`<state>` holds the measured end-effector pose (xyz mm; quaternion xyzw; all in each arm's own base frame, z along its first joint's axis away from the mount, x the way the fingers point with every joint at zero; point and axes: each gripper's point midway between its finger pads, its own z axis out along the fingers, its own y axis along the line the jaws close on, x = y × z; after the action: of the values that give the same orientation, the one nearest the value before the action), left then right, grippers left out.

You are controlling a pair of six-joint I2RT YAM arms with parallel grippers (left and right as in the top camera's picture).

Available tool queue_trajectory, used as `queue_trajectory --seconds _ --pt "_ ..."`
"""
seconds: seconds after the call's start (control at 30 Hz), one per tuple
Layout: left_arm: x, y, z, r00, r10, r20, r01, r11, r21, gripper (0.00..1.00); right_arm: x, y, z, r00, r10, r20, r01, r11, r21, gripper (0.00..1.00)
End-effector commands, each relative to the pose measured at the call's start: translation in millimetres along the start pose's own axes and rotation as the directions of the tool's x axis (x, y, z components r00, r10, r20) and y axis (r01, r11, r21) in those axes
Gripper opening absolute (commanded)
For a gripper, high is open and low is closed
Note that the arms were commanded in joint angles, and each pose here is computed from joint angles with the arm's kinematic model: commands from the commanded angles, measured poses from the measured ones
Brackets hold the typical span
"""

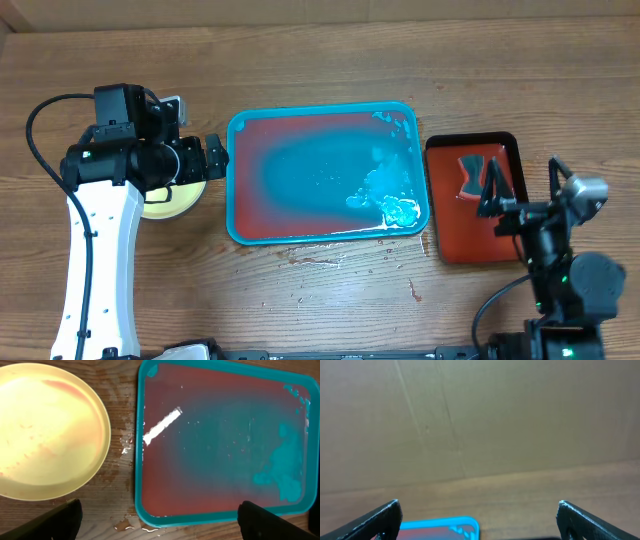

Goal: Clean dirty plates on tray and stack at the side

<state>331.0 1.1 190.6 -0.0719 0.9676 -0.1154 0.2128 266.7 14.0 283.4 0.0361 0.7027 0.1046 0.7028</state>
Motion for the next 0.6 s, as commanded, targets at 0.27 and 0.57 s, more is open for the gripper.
queue_trajectory --seconds 0.27,0.57 --pt "-1 -1 -1 1.000 0.026 0.006 -0.026 1.000 0.003 1.00 74 -15 -17 1.000 -0.006 0.012 0.006 1.000 0.008 1.00" --pt "-1 -1 -1 1.000 0.026 0.006 -0.026 1.000 0.003 1.00 98 -20 -15 1.000 -0.005 0.012 0.005 1.000 0.008 1.00"
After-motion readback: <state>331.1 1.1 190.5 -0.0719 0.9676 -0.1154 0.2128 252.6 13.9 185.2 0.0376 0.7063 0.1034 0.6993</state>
